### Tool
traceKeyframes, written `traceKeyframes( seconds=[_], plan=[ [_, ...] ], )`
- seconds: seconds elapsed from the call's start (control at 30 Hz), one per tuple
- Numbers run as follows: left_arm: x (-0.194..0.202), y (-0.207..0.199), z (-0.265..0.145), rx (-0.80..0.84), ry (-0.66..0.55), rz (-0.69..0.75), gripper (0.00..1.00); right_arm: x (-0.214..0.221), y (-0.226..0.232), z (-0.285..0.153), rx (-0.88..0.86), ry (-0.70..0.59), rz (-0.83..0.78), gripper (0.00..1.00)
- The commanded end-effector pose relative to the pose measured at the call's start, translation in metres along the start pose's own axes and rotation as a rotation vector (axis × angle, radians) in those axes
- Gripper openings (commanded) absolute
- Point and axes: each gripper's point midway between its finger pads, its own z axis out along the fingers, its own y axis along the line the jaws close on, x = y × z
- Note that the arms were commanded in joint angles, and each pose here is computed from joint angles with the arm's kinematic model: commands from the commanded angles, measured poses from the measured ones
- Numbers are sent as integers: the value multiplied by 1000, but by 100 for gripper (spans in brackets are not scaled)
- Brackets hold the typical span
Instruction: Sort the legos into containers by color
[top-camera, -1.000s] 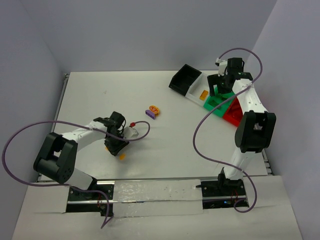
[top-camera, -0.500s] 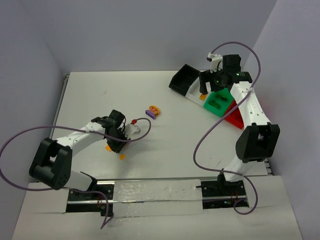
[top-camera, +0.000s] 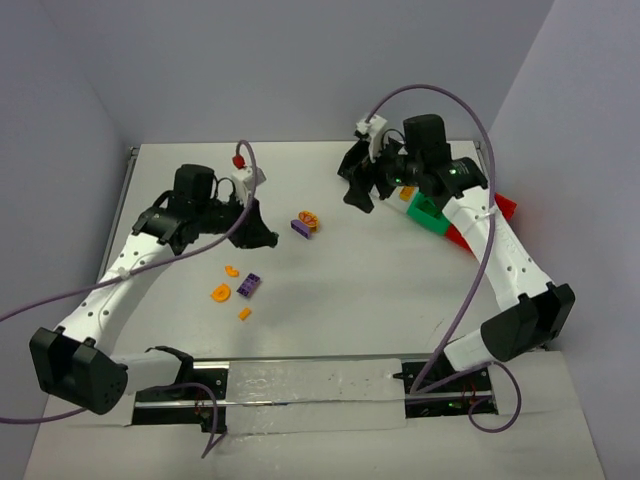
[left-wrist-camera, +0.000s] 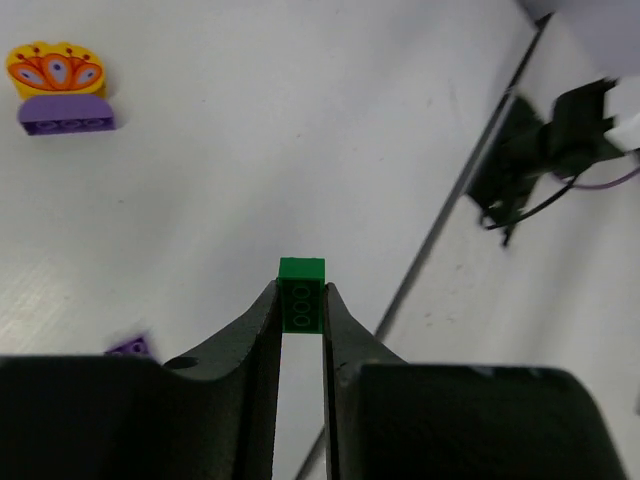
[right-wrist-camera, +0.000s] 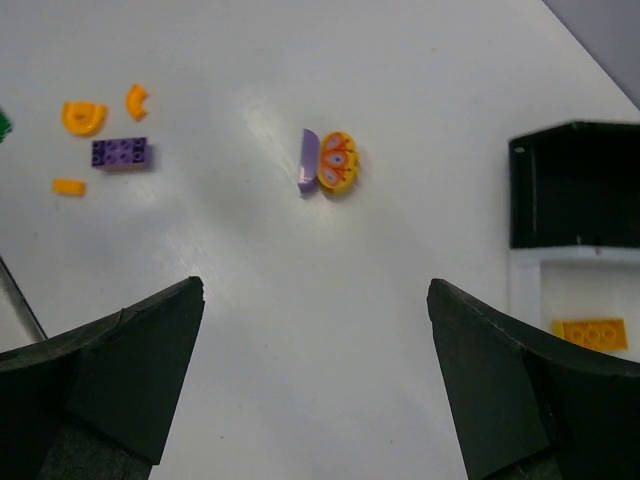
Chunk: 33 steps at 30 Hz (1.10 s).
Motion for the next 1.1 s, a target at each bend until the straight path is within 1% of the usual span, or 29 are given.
traceKeyframes(
  seconds=[0.0, 0.07, 0.1, 0.17, 0.23, 0.33, 0.4, 0.47, 0.53, 0.6, 0.67, 0.8, 1.0, 1.07],
  plan=[
    [-37, -14, -15, 194, -89, -348, 0, -23, 52, -8, -115, -97, -219, 100],
    [-39, -15, -17, 219, -97, -425, 0, -25, 70, -5, -163, -109, -262, 100],
    [-40, -17, -19, 241, -104, -464, 0, -25, 89, -2, -217, -110, -294, 100],
    [-40, -21, -21, 284, -107, -521, 0, -31, 97, 2, -243, -119, -303, 100],
    [-41, -24, -24, 344, -117, -607, 0, -34, 116, 11, -289, -124, -302, 100],
    [-45, -23, -28, 366, -122, -674, 0, -41, 147, 23, -371, -120, -315, 100],
    [-45, -22, -28, 361, -115, -670, 0, -45, 166, 30, -409, -122, -338, 100],
    [-43, -23, -28, 356, -110, -677, 0, -46, 171, 34, -419, -119, -350, 100],
    [-40, -29, -30, 374, -107, -656, 0, -45, 191, 41, -464, -115, -394, 100],
    [-35, -30, -30, 384, -102, -652, 0, -43, 200, 46, -481, -107, -418, 100],
    [-33, -36, -31, 387, -110, -616, 0, -38, 208, 54, -497, -96, -459, 100],
    [-27, -40, -31, 384, -118, -587, 0, -36, 213, 65, -503, -92, -498, 100],
    [-25, -43, -31, 380, -118, -572, 0, -43, 211, 73, -458, -101, -500, 100],
    [-23, -43, -30, 379, -118, -573, 0, -45, 209, 74, -444, -102, -507, 94]
  ],
)
